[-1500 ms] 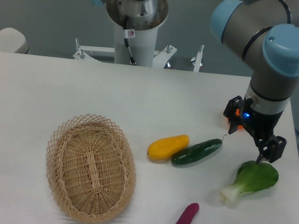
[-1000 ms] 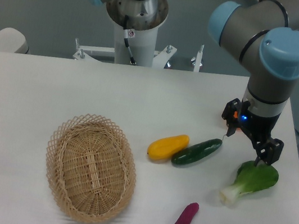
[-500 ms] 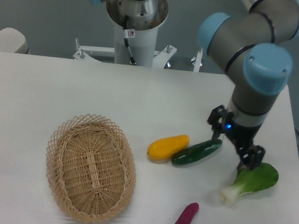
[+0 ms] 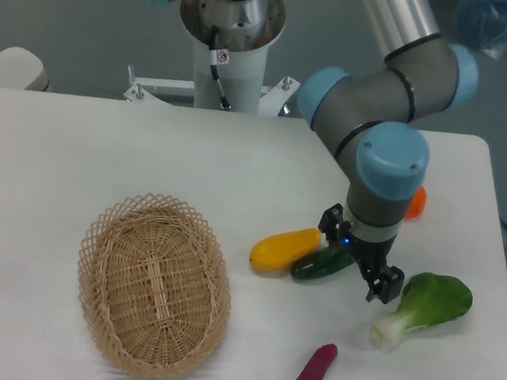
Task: Pick up the cucumber from the table
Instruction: 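Move the open gripper from the bok choy toward the green cucumber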
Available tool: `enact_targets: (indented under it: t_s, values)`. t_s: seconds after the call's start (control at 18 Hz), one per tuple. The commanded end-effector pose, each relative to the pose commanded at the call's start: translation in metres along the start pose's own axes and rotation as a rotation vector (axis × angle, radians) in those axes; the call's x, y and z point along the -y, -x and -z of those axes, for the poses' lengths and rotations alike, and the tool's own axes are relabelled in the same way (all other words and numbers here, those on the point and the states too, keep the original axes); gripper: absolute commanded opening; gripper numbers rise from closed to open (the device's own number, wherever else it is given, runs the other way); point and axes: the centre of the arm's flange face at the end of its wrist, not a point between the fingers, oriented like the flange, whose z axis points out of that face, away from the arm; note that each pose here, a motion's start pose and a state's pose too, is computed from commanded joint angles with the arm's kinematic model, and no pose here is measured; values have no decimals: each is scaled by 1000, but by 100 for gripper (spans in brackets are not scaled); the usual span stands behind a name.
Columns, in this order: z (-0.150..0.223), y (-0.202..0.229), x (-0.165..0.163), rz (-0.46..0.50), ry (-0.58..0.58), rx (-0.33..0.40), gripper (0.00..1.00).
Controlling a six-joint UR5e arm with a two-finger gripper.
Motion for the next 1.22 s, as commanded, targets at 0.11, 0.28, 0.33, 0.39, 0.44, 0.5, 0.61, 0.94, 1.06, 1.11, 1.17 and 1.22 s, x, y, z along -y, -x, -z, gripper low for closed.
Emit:
enact_targets:
  t_s: [0.11,0.28,0.33,0.39,0.44,0.5,0.61,0.94,1.06,1.11,1.17,1.22]
  values:
    - [-15,-9,0,-10,12,-18,100]
    - [-24,-11,-2,-52,10,1,100]
    - [-30,-12,-2,-51,10,0,100]
    - [-34,-12,-3,-50,10,5,100]
    - [-38,-14,-4,-46,10,6,100]
    - [-43,-16,-8,-36,11,5,100]
    - [-48,-15,-24,0,6,14,100]
    - [-72,-31,-34,27,5,28,100]
    - [-77,-36,-35,30,7,18,100]
    - [-77,-38,-35,29,7,16,100]
    - [-76,-40,-35,29,7,16,100]
    - [-78,-41,-35,30,8,11,100]
